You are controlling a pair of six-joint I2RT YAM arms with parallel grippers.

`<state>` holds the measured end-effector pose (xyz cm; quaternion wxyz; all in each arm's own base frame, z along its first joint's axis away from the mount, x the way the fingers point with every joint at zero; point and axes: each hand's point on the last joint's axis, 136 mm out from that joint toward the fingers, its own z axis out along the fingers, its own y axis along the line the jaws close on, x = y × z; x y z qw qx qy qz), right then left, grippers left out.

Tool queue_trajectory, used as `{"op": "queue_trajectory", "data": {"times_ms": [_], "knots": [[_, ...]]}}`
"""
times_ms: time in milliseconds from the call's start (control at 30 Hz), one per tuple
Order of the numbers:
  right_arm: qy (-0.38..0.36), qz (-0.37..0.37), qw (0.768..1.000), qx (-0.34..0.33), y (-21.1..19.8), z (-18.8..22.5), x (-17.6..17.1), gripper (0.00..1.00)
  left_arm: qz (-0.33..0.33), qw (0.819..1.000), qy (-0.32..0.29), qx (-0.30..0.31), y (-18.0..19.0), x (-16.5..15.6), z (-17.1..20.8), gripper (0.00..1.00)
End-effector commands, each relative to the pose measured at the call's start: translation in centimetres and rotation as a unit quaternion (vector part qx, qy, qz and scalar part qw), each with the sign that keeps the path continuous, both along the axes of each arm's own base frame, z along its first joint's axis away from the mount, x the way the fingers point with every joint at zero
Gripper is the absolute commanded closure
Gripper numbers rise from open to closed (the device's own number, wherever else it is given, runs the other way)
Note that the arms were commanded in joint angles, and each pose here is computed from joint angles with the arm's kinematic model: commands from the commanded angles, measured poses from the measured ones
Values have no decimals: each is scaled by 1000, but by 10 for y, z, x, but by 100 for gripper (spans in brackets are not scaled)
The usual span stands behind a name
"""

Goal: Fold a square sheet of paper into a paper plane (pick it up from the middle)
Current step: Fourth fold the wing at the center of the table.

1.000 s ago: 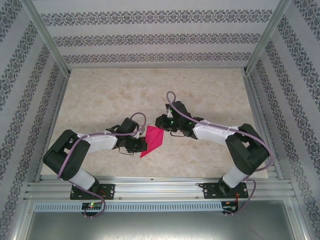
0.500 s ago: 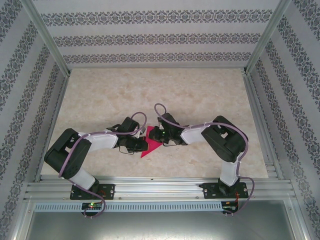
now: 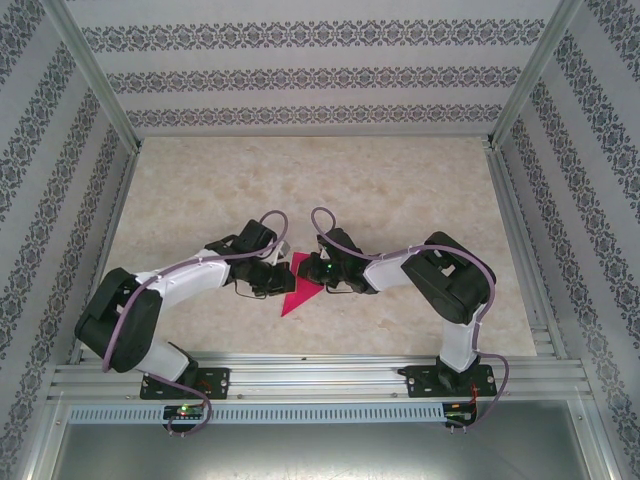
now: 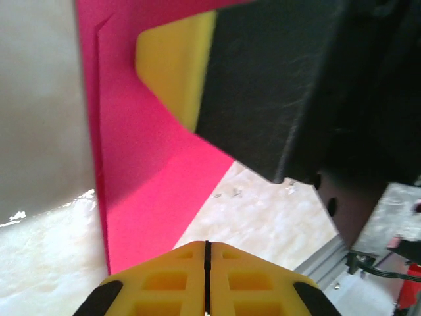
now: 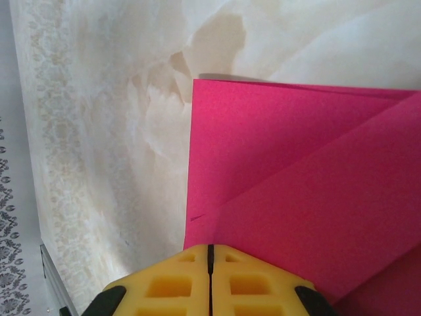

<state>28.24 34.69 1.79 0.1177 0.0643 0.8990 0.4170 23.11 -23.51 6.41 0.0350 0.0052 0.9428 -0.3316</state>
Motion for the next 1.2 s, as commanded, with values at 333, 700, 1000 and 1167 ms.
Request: {"op": "queue_trajectory", "data": {"times_ms": [333,700,1000,1167], "knots": [[44,-10,997,-60,-24,-36,-16,93,28,992,119,-42,3,-29,-53,89],[44,-12,996,-79,-30,-37,-17,93,11,985,175,7,36,-88,-76,88],[45,-18,995,-90,-37,-39,-17,92,7,983,181,19,46,-108,-64,86],[46,-17,995,-90,-37,-39,-17,92,16,988,154,11,45,-101,-47,85]]}}
